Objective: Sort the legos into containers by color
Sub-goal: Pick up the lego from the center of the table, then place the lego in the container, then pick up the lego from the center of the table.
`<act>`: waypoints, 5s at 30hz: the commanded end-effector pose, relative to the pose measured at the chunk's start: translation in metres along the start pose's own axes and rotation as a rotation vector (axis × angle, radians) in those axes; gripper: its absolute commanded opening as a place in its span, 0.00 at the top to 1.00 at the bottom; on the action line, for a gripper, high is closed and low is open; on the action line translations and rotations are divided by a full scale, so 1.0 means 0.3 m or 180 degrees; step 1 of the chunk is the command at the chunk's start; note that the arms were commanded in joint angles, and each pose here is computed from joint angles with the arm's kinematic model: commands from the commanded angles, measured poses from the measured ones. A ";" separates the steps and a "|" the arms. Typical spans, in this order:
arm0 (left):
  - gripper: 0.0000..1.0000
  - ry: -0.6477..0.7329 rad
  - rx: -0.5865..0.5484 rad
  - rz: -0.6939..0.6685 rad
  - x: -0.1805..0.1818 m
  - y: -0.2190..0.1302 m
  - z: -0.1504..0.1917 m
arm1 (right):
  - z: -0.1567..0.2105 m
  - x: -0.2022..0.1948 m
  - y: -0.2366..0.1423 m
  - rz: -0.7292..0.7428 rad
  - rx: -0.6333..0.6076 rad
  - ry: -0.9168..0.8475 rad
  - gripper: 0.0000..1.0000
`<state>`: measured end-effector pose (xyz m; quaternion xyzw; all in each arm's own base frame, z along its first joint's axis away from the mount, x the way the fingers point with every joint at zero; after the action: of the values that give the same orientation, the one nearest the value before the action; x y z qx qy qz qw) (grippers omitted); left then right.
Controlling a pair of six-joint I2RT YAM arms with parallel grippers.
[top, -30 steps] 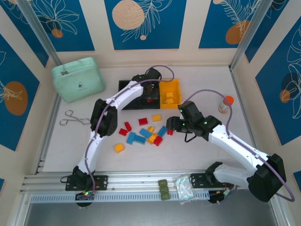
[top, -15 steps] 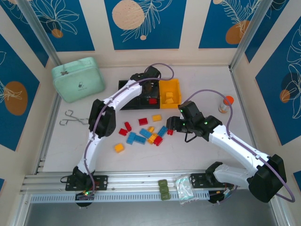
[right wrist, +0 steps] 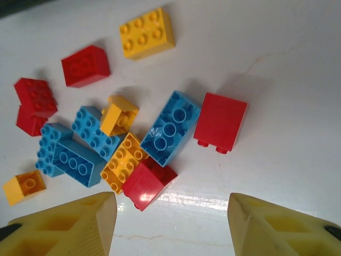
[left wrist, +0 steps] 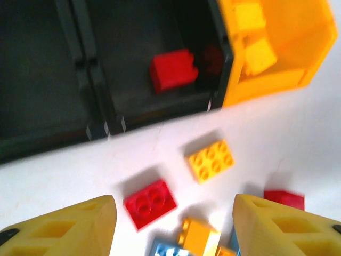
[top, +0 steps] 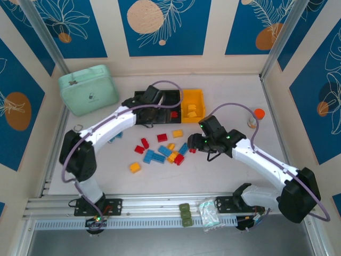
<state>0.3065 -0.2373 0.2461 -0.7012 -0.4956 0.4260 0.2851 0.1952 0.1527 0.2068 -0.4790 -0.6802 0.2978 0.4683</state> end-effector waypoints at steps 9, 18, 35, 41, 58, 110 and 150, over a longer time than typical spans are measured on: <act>0.39 -0.0249 0.0123 0.0063 0.177 -0.109 0.289 | 0.007 0.063 0.166 0.0008 0.0409 0.0425 0.41; 0.38 -0.0591 0.0139 0.0037 0.259 -0.117 0.408 | -0.023 0.054 0.273 0.0104 0.0544 0.0724 0.39; 0.38 -0.0696 0.0190 -0.0031 0.291 -0.103 0.454 | -0.071 0.058 0.390 0.0523 0.0761 0.0894 0.59; 0.38 -0.0716 0.0185 -0.0029 0.294 -0.099 0.458 | -0.059 0.062 0.362 0.0602 0.0712 0.0743 0.74; 0.38 -0.0941 -0.0045 0.0221 0.305 -0.160 0.456 | -0.193 0.224 0.147 0.0270 0.0216 0.0047 0.75; 0.36 -0.1665 -0.0189 0.0280 0.477 -0.232 0.548 | -0.705 0.593 0.562 -0.0357 -0.0006 -0.0466 0.53; 0.34 -0.0548 0.0192 0.1177 0.179 -0.152 0.453 | -0.241 0.000 0.162 0.0606 0.0316 0.0099 0.41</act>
<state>0.1692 -0.1649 0.1902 -0.7108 -0.3734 0.5644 0.1922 0.2729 0.1695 0.2057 -0.5039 -0.6261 0.3683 0.4674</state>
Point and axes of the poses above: each hand's point on the last joint's axis, 136 mm out from that joint toward the fingers, its own y axis out along the fingers, its own x axis along the line the jaws close on, z = x × y, the point moved 10 cm from there along -y, back along the fingers, and after that the axes turned 7 degrees about -y, right-handed, at the moved point
